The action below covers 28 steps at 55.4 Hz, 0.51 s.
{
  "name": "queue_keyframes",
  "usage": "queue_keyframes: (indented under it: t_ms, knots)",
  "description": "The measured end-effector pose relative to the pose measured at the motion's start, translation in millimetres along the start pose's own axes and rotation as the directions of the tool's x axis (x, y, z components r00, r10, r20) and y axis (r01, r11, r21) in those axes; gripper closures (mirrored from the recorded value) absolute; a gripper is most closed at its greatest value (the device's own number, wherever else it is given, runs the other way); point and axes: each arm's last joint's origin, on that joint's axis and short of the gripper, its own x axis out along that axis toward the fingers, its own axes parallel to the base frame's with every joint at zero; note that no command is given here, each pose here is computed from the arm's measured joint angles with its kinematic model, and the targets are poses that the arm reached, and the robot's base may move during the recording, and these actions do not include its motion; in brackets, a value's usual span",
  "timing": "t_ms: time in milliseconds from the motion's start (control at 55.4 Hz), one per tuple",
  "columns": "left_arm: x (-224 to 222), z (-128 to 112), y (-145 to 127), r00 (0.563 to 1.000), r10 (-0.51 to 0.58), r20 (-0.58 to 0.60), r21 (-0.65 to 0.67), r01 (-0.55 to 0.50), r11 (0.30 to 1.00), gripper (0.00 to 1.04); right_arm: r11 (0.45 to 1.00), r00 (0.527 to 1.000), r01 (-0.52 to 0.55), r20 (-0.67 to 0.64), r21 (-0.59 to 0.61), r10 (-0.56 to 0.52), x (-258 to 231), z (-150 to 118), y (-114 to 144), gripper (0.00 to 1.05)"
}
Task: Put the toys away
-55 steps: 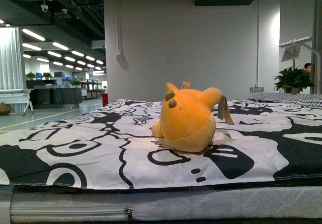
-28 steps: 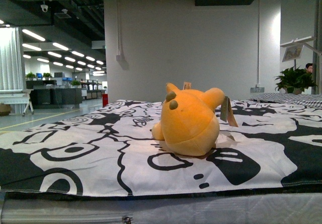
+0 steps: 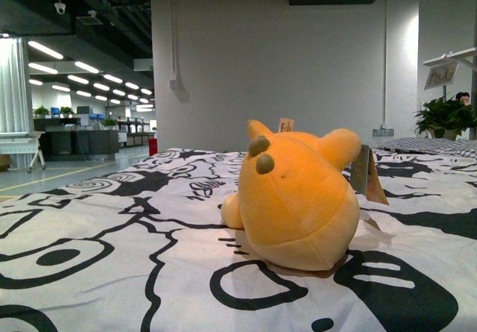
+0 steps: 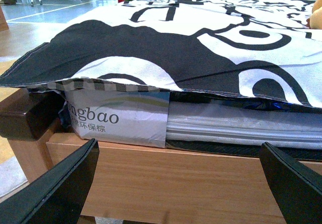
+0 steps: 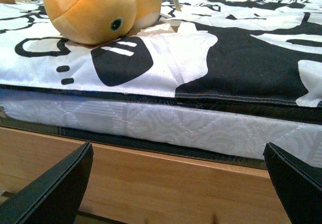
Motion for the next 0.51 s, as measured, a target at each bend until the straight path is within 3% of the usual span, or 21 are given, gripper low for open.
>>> queue_keyframes:
  t_ms: [108,216,505]
  knots:
    - [0,0,0,1.000,0.000,0.000,0.000,0.000,1.000,0.06,0.972,0.973,-0.217,-0.063,0.095,0.224,4,1,-2,0.00]
    - [0,0,0,1.000,0.000,0.000,0.000,0.000,1.000,0.06,0.893,0.906,-0.409,-0.034,0.185,0.422,13,20,-6,0.00]
    - [0,0,0,1.000,0.000,0.000,0.000,0.000,1.000,0.06,0.891,0.900,-0.437,0.050,0.123,0.434,59,72,6,0.00]
